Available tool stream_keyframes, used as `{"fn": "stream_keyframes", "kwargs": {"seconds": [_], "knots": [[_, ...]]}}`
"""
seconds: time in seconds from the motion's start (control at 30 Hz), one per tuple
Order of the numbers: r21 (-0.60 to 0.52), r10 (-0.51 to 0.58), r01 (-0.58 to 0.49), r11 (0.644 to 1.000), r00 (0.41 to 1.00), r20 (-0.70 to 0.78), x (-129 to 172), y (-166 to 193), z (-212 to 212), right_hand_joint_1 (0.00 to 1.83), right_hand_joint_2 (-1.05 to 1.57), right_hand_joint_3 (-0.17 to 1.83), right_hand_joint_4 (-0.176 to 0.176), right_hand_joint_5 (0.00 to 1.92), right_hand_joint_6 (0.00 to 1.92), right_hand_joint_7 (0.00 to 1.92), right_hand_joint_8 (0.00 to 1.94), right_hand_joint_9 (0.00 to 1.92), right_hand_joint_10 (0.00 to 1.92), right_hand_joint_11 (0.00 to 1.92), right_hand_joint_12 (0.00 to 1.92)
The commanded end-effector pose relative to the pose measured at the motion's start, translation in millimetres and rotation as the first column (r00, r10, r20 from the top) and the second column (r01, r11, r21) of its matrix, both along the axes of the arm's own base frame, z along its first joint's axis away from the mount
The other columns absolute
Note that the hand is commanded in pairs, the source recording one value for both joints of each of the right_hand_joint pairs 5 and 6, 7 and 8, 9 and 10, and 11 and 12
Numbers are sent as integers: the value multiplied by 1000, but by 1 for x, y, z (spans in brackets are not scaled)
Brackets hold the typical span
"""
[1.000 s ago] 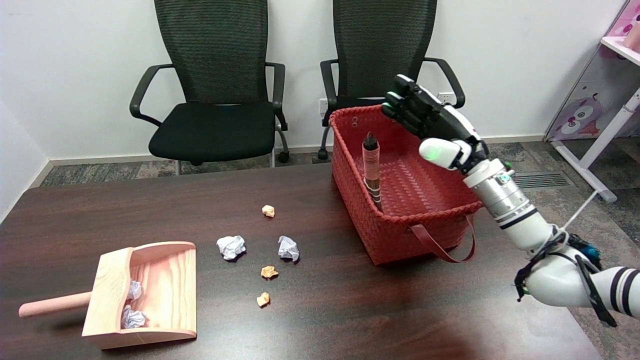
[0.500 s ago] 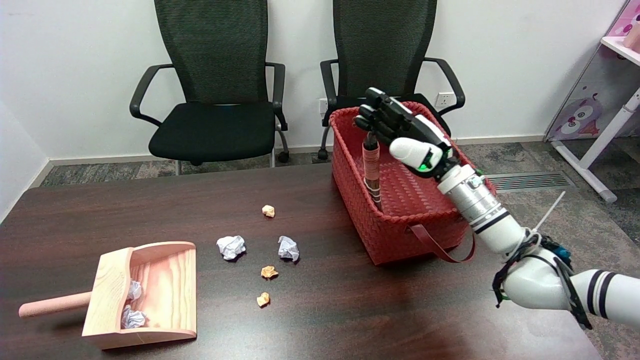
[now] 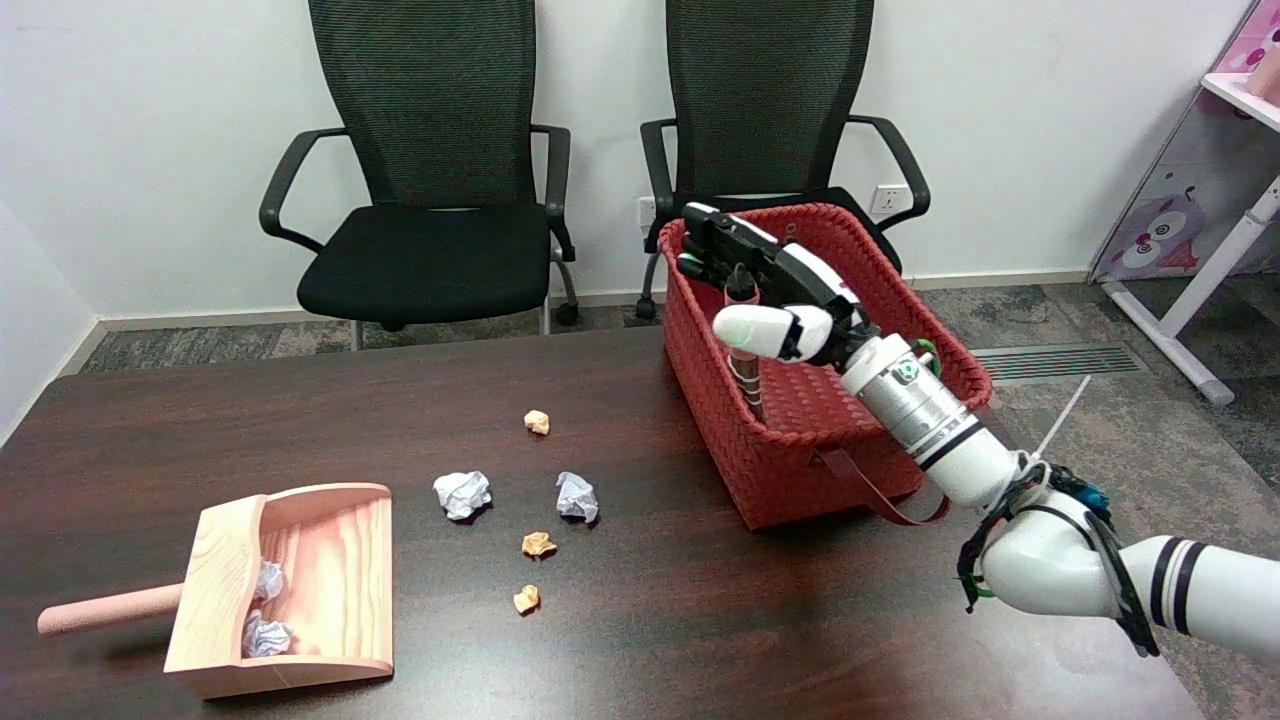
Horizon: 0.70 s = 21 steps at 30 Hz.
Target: Pick up the broom in the basket by its handle.
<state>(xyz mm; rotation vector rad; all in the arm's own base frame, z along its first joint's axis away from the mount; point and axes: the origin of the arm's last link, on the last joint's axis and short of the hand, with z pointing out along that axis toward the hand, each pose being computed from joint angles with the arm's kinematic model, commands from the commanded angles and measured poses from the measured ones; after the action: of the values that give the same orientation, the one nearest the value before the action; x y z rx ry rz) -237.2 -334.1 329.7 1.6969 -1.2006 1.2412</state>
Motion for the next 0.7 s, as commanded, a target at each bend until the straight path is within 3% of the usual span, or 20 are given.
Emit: {"fn": "stream_keyframes", "kwargs": {"seconds": [0.03,0.3,0.57,0.7], "knots": [[-8,26,-28,1000,982,-187,7,-5,-17,911,102,639,-176,175,175,175,175,226,226,274,274],[-4,23,-25,1000,979,-203,9,0,-19,914,120,665,-176,264,264,264,264,456,456,317,317],[4,8,-7,1000,975,-222,6,1,-22,919,157,730,-176,439,439,439,439,976,976,689,689],[5,10,-9,1000,970,-244,6,1,-25,921,182,755,-176,564,564,564,564,1116,1116,840,840]]}}
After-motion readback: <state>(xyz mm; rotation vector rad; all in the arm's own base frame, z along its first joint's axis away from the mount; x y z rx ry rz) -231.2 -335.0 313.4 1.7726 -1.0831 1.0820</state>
